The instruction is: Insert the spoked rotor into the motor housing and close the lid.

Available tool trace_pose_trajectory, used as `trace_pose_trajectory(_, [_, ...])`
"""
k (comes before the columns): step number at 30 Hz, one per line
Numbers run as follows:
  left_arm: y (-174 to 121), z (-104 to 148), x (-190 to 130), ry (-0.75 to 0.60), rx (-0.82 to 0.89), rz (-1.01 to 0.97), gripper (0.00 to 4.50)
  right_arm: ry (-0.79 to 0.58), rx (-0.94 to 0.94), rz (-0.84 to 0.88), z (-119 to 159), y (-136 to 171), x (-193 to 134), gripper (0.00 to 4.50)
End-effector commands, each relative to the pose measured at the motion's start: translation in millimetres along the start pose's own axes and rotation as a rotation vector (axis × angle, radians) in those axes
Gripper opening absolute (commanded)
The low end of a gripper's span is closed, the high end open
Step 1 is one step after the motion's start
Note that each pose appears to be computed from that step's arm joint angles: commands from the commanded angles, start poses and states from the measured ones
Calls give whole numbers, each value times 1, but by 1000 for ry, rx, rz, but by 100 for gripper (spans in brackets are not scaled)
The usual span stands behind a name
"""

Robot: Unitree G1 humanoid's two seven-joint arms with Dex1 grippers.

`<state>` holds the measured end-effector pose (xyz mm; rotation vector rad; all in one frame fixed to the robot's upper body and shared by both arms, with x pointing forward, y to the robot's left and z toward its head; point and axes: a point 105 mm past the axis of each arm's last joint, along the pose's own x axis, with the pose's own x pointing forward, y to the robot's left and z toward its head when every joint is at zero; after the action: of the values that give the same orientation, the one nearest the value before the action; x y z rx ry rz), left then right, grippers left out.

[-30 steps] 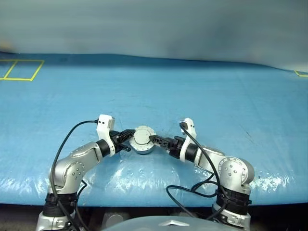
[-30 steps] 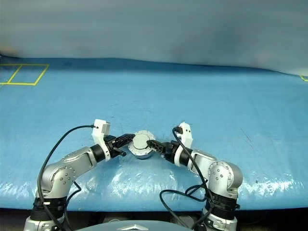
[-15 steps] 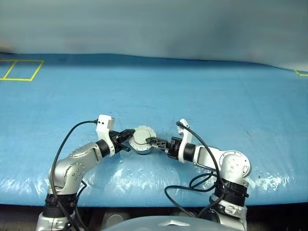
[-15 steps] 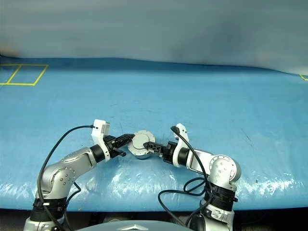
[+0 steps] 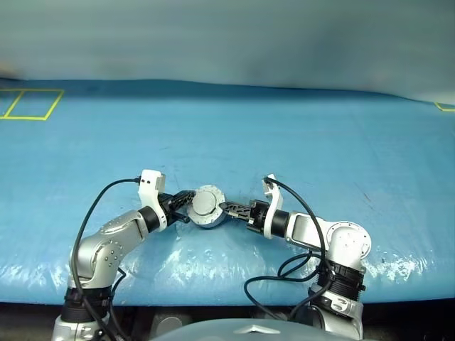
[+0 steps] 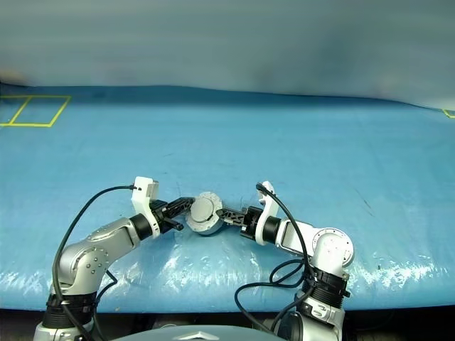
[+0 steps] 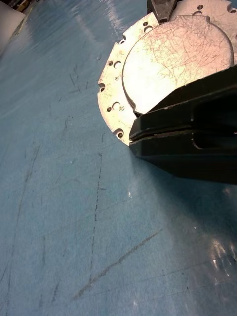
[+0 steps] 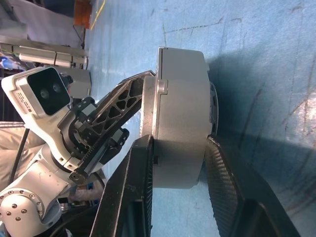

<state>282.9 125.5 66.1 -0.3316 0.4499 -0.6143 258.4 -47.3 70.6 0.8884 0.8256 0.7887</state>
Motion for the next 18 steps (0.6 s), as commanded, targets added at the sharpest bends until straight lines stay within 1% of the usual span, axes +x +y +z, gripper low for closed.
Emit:
trace_pose_trajectory(1, [-7, -8, 2, 30, 0, -23, 0, 37, 119, 173, -29, 31, 27, 117])
trace_pose_trajectory(8, [-4, -1, 2, -13, -6, 2, 0, 50, 124, 163, -31, 30, 27, 117])
trace_pose_trajectory(14, [8, 19, -5, -142, -79, 57, 0, 42, 156, 164, -33, 28, 27, 117])
trace_pose_trajectory(17, [14, 28, -13, -209, -153, 88, 55, 28, 177, 177, -32, 29, 27, 116])
trace_pose_trajectory(18, [16, 30, -16, -230, -179, 93, 88, 20, 188, 186, -31, 30, 27, 116])
